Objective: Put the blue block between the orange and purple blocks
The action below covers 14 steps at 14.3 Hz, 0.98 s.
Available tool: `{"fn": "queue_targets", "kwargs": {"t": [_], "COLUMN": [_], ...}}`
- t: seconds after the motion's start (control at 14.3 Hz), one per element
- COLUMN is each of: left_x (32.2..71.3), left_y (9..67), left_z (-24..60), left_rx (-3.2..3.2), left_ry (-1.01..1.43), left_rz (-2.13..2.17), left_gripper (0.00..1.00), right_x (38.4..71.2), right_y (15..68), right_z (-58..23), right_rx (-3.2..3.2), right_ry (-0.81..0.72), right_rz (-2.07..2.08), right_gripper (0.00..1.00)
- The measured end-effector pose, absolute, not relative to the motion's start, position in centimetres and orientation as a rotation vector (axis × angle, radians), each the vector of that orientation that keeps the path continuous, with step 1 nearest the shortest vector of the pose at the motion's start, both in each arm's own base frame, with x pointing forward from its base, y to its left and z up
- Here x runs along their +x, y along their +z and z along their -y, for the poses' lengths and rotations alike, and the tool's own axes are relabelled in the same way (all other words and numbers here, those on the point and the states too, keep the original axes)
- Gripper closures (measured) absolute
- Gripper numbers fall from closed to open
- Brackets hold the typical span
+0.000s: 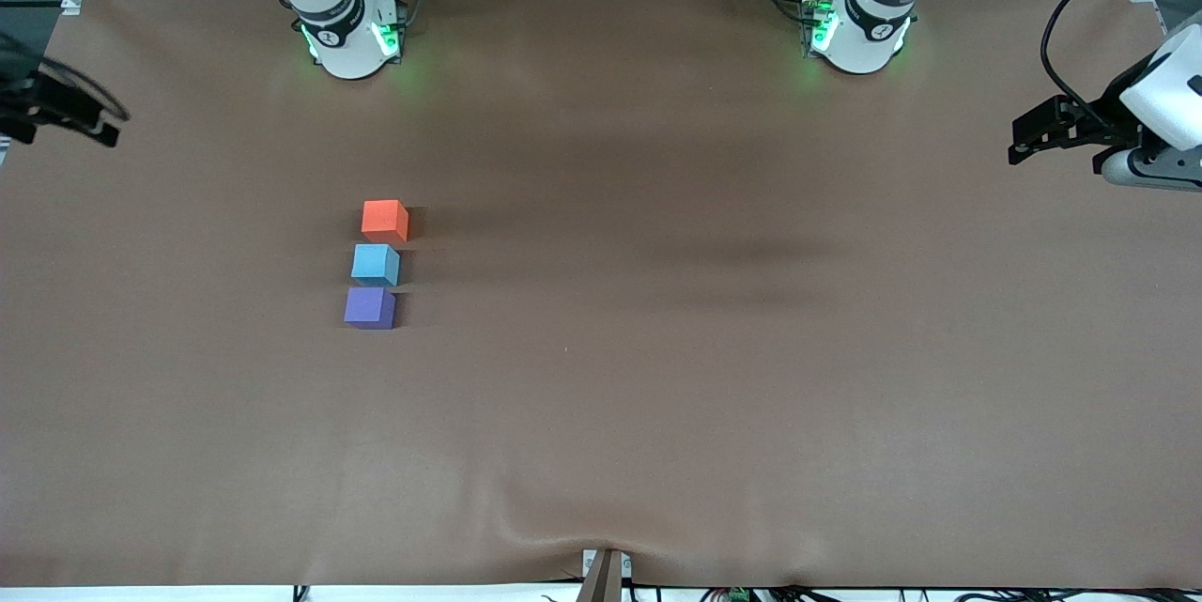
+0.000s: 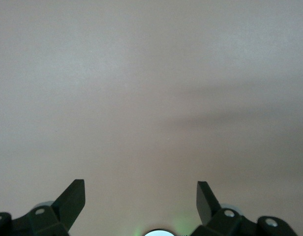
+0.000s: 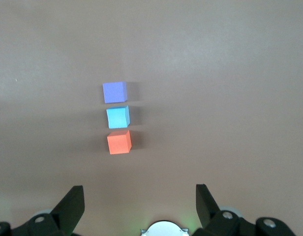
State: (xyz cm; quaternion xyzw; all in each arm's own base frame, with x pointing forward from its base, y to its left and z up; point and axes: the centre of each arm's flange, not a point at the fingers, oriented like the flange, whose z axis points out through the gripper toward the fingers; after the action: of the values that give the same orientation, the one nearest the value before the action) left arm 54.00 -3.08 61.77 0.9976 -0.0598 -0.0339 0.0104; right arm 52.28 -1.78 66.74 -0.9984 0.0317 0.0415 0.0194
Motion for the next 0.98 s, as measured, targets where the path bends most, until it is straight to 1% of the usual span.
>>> {"fn": "queue_targets", "kwargs": {"t": [0.28,0.56,0.98], "left_x": [54.0,54.0,54.0], "left_y": [61.8,61.8,61.8], "left_z": [3.1,3.1,3.1], "left_rx": [3.113,3.113,3.113], "left_ry": [-0.106,-0.106,-0.106], "left_rz": [0.187,0.187,0.187], "left_gripper": [0.00,0.00,0.00], "right_x": [51.9,52.3,52.3], "right_y": [66.2,66.6,66.8], "right_z": [-0.9,-0.3,-0.2], "right_rx": [-3.176,-3.178,-3.177], "right_ry": [0.124,0.072,0.059], "right_rz": [-0.012,-0.030,-0.032], "right_gripper": [0.00,0.00,0.00]}}
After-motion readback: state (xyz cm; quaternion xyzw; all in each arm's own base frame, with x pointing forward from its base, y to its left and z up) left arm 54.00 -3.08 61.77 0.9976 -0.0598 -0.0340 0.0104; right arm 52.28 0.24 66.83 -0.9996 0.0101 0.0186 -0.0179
